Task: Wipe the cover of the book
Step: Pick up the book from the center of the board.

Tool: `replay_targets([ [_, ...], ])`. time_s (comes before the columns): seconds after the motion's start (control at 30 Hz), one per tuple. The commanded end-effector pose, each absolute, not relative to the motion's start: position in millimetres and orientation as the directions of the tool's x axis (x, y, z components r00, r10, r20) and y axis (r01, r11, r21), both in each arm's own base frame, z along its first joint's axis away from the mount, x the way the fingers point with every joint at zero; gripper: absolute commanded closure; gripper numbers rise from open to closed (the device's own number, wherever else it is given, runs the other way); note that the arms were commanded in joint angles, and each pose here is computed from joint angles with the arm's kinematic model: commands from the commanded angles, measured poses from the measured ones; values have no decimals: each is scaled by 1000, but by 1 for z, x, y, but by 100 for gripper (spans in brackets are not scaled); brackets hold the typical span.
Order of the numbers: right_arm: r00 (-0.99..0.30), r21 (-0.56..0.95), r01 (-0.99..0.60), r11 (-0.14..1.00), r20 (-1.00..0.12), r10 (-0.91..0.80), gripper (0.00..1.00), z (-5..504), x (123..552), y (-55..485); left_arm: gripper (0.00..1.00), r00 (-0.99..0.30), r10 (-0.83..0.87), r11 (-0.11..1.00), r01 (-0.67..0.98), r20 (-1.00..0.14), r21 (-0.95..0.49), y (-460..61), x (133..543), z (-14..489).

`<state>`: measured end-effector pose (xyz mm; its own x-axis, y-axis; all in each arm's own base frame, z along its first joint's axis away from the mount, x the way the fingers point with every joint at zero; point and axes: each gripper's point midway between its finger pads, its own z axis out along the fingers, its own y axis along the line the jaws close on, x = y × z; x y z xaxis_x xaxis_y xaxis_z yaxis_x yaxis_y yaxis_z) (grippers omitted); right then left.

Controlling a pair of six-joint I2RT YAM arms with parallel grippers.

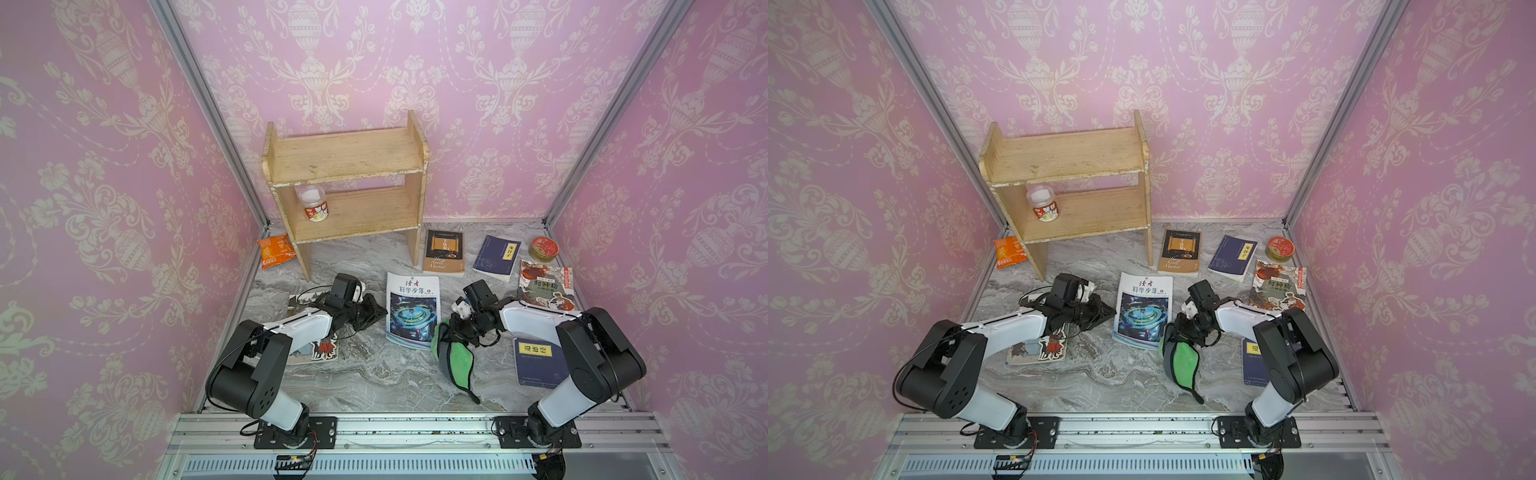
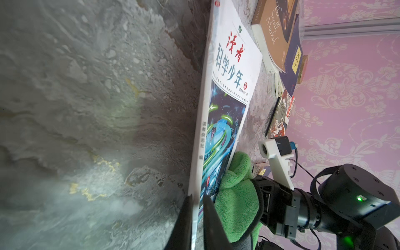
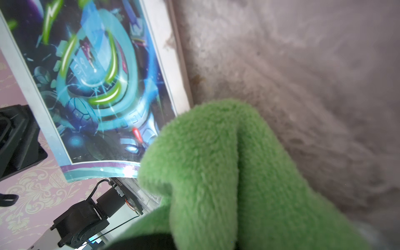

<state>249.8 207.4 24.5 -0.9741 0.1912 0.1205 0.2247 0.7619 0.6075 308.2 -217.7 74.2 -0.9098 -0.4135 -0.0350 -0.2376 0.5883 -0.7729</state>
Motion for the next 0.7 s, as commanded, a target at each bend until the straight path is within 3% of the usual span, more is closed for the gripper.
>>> replay_targets([
  [0.0, -975, 582, 222, 783, 138, 174, 100, 12, 249, 207, 90, -926, -377, 568, -207, -28, -797, -225, 307, 86],
  [0.13, -975, 584, 220, 781, 138, 172, 100, 9, 250, 208, 75, -924, -382, 587, -229, -16, -777, -222, 305, 77],
  [0.27, -975, 585, 223, 780, 140, 174, 100, 8, 249, 207, 74, -927, -375, 588, -236, -3, -774, -226, 305, 69],
  [0.4, -975, 585, 222, 780, 138, 174, 100, 7, 250, 207, 83, -932, -362, 579, -220, -6, -785, -234, 310, 73],
  [0.6, -977, 602, 212, 770, 133, 165, 100, 13, 255, 212, 87, -937, -350, 580, -213, -4, -786, -238, 312, 69],
  [0.67, -978, 607, 208, 767, 131, 161, 100, 16, 256, 213, 94, -939, -344, 572, -209, 0, -793, -241, 311, 69],
])
